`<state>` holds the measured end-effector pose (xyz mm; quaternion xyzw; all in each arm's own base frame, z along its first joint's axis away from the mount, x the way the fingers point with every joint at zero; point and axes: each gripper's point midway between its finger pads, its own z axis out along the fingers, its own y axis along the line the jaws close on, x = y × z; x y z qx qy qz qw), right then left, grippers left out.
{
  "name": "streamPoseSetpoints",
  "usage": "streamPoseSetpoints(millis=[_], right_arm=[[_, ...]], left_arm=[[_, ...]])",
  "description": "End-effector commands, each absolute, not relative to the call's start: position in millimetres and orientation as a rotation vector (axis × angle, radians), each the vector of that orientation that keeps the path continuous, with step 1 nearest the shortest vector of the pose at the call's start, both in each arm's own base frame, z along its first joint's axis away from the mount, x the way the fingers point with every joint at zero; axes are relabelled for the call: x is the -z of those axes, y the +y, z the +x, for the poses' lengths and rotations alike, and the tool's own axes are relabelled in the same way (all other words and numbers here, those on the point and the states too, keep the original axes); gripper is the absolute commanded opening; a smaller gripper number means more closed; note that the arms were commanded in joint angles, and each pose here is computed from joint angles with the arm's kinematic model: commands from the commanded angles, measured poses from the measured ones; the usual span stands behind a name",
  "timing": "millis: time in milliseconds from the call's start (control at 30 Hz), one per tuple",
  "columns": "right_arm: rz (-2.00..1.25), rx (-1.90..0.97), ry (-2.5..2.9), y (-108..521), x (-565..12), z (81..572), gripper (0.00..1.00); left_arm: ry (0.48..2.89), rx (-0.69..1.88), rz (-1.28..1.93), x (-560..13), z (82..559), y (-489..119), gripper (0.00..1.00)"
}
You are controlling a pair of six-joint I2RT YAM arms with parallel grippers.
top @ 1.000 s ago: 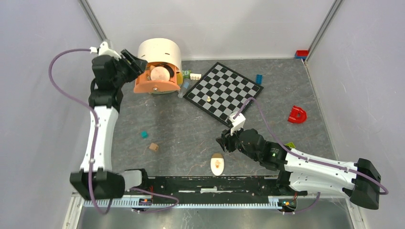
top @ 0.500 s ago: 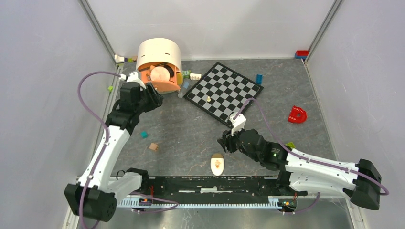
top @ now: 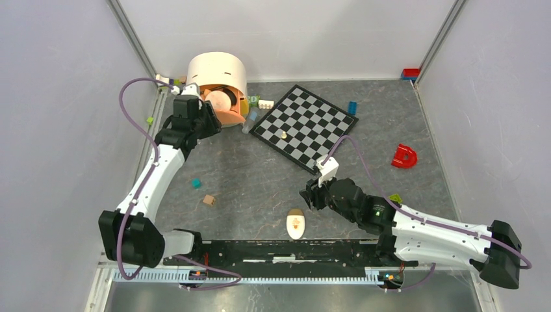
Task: Organize the makeup
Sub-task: Close the drawer in the storage box.
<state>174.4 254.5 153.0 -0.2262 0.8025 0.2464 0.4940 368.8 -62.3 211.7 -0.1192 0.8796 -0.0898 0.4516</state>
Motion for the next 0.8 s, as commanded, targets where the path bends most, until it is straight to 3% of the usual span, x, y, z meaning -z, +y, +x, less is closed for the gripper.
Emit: streamPoseSetpoints(millis=[0,300,767], right_arm=[[-0.523,-0.588,1.925,251,-157,177,0.5],[-0.523,-0.586,1.924,250,-157,177,0.5],[-0.519,-0.587,1.926,249,-156,176,0.5]], left_arm=[[2.103,0.179,-0.255,-232,389,-54,0.53],[2.088,0.184,-0.258,-237,400,-50,0.48],[2.086,0.222,-0.252,-237,404,-57,0.31]])
